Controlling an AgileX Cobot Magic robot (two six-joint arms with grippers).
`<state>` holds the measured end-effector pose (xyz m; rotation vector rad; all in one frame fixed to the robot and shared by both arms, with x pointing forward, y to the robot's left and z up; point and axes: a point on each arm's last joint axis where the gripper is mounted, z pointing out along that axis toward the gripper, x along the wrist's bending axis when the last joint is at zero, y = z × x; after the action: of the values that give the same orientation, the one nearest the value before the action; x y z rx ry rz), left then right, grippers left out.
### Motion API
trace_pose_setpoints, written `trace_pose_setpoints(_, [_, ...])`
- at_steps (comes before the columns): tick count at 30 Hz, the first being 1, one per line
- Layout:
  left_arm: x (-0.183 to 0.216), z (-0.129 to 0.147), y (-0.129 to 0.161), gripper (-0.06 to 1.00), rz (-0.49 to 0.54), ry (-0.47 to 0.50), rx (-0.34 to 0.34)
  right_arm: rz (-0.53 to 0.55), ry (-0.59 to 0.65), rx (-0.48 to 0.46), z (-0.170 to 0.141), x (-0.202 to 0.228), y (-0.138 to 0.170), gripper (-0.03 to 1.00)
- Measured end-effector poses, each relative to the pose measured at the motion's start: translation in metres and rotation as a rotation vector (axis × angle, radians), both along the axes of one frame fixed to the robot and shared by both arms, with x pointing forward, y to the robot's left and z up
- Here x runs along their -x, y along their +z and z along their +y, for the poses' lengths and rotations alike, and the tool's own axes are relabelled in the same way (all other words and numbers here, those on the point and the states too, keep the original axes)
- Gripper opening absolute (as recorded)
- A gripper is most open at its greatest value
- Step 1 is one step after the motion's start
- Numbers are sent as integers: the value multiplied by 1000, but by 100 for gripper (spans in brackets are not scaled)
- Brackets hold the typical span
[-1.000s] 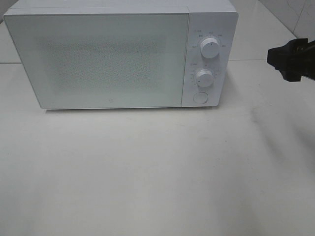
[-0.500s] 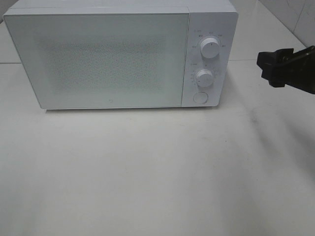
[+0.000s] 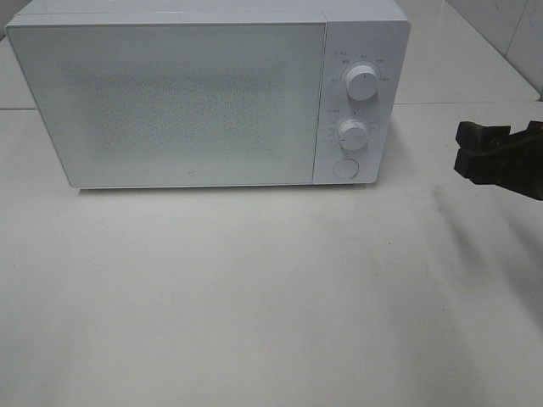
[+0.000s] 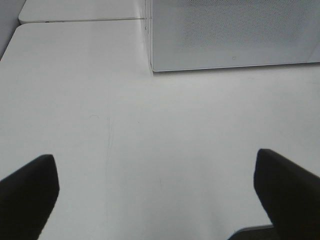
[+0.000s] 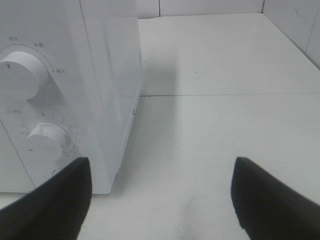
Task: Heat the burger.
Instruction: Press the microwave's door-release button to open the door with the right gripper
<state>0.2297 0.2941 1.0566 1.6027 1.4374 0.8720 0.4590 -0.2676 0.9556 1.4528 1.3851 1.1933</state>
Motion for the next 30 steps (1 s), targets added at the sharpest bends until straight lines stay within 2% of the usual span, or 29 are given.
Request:
trace_pose_setpoints(4, [0,0,0,98,0,0,0,7,-16,3,2,1,-6,75])
trace_pose_setpoints(9, [0,0,0,98,0,0,0,20,5,48,22,2,-19,75])
trace_pose_setpoints(15, [0,0,0,98,0,0,0,16,-7,47,33,4,-26,75])
trace_pose_setpoints(20, [0,0,0,98,0,0,0,30,9,90,59,7,-37,75])
trace_pose_setpoints(30, [0,0,0,98,0,0,0,37,27,110,92,4,-43,75])
